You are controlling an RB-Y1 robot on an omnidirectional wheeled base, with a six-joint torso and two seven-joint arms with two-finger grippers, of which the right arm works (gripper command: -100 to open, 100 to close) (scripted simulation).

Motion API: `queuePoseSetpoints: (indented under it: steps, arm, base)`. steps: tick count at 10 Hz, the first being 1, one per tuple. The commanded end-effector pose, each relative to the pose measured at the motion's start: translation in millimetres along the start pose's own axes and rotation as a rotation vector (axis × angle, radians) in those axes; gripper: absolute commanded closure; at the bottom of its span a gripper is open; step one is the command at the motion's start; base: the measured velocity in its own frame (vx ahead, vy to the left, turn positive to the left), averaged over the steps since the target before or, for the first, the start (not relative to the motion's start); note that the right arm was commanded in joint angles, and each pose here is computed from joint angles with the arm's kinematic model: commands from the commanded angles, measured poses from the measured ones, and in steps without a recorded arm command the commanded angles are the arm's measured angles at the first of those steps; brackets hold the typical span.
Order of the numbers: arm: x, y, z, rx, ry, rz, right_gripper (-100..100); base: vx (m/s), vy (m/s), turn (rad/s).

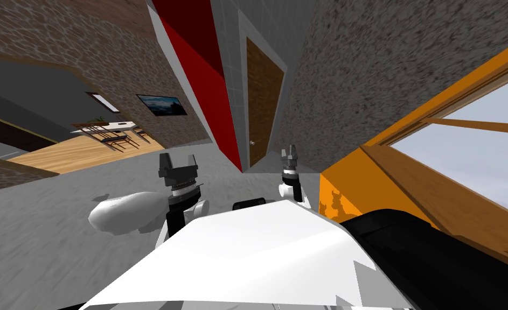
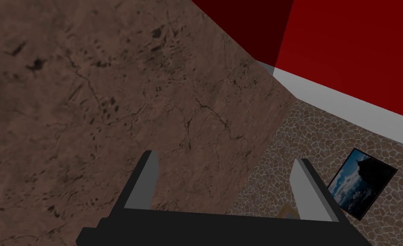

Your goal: Pull the door open

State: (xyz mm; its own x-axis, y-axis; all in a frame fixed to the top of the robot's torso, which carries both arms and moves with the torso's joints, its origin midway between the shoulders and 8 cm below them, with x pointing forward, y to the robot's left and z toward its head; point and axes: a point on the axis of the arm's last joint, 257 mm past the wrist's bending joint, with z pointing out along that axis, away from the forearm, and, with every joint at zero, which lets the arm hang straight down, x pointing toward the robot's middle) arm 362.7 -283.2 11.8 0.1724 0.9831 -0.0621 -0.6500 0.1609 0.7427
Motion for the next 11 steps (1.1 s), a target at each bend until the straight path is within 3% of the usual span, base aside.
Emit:
queuePoseSetpoints:
  steps: [1, 11]
  arm:
    - [1.7, -15.0, -4.4, 0.021, 0.017, -0.060, -100]
    - [2.8, -83.5, -26.7, 0.113, 0.097, -0.328, -100]
  base:
    - [0.100, -0.044, 0.150]
    - [0.090, -0.045, 0.095]
